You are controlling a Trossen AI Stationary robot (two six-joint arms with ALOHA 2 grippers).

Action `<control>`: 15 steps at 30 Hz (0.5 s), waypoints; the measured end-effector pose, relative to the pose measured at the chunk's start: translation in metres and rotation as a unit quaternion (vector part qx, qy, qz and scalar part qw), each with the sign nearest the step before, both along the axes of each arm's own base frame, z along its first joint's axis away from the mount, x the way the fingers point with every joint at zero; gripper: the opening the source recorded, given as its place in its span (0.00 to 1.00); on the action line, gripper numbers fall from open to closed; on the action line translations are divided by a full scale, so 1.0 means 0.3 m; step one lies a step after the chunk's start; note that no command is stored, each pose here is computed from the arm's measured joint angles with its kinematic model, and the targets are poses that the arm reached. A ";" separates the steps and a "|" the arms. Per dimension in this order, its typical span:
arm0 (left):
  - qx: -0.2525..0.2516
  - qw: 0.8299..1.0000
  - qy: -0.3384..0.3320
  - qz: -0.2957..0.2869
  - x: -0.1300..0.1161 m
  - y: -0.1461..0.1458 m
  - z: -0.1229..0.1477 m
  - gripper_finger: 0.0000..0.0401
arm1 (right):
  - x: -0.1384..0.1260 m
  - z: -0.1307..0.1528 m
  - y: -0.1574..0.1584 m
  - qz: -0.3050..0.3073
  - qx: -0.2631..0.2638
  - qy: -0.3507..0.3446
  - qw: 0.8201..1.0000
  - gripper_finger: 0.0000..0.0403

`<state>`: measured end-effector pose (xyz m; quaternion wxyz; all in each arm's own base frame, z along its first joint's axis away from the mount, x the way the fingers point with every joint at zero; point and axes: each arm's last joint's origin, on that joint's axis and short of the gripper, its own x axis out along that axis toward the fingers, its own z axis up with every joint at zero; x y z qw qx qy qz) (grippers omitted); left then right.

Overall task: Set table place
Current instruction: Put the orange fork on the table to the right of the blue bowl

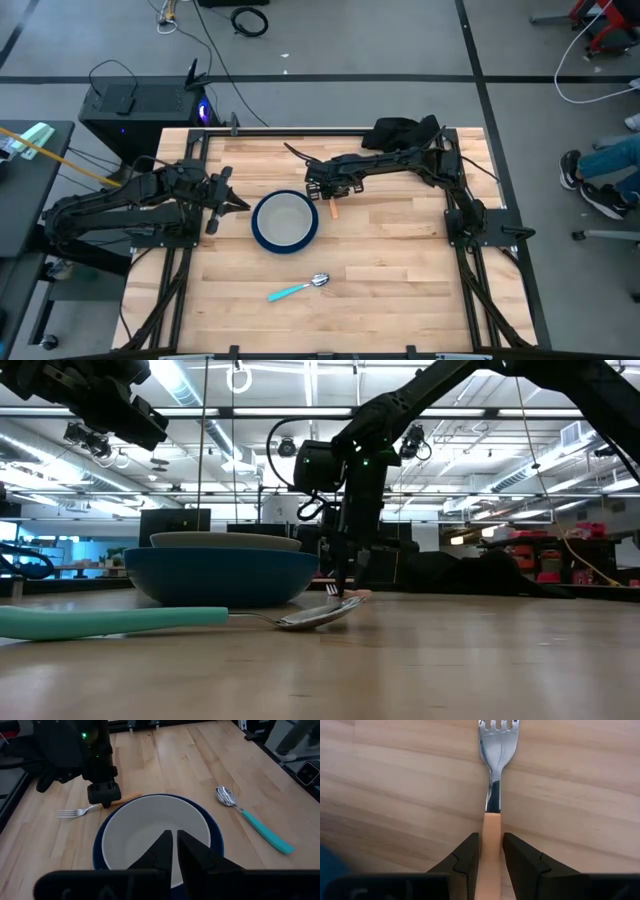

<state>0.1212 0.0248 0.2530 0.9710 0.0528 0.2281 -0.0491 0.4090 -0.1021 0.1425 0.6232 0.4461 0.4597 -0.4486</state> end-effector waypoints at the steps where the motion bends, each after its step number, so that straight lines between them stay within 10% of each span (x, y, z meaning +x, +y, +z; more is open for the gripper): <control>1: 0.000 1.000 0.000 0.000 0.000 0.000 0.000 0.09 | 0.000 0.000 0.000 0.000 0.000 0.000 1.000 0.25; 15: 0.000 1.000 0.000 0.000 0.000 0.000 0.000 0.08 | 0.000 0.000 -0.002 0.015 -0.012 0.005 1.000 0.10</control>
